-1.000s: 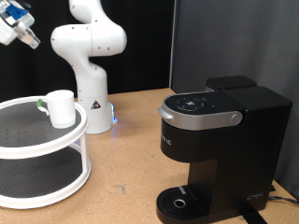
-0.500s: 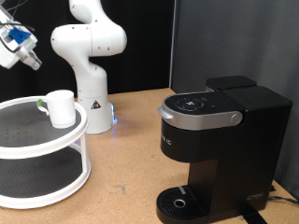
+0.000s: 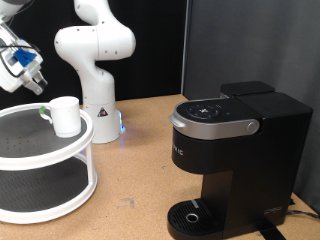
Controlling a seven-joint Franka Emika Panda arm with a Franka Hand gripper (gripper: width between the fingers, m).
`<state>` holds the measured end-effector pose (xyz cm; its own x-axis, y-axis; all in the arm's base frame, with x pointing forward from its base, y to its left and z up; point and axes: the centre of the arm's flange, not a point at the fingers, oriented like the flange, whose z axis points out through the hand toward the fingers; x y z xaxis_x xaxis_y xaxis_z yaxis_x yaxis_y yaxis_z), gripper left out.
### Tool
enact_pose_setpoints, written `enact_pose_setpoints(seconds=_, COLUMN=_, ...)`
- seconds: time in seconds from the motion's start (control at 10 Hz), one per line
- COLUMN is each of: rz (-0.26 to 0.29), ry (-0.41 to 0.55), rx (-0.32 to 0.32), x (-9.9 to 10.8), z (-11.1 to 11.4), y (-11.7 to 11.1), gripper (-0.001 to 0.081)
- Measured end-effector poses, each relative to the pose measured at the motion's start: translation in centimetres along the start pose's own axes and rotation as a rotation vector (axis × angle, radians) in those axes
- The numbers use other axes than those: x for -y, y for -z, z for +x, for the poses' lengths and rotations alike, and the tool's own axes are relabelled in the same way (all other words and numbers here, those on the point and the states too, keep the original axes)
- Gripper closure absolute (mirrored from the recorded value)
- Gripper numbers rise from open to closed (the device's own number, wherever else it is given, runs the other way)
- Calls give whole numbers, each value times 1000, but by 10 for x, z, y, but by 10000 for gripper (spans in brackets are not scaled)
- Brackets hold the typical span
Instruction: Make a cup of coffee with the keurig machine
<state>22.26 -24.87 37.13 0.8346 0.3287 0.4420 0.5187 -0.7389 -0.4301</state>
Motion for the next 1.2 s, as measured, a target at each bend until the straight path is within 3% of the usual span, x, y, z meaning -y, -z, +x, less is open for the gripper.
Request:
enact_pose_setpoints(seconds=0.1, rz=-3, ry=0, rx=5, x=-2, z=-4, y=-7, gripper=432)
enact_pose_setpoints(seconds=0.2, rz=-4, ry=1, rx=6, x=-4, z=-7, y=-12, gripper=432)
enact_pose_setpoints(seconds=0.3, rz=-7, ry=5, rx=4, x=-4, z=-10, y=-17, gripper=297)
enact_pose_setpoints(seconds=0.4, rz=-9, ry=12, rx=1, x=-5, z=-11, y=-23, gripper=297)
enact_pose_setpoints(seconds=0.5, rz=-9, ry=21, rx=0, x=-4, z=-12, y=-28, gripper=96)
enact_pose_setpoints(seconds=0.6, rz=-11, ry=28, rx=0, x=-4, z=-13, y=-32, gripper=29)
enact_pose_setpoints(seconds=1.2, rz=-38, ry=-2, rx=-5, x=-6, z=-14, y=-41, gripper=5)
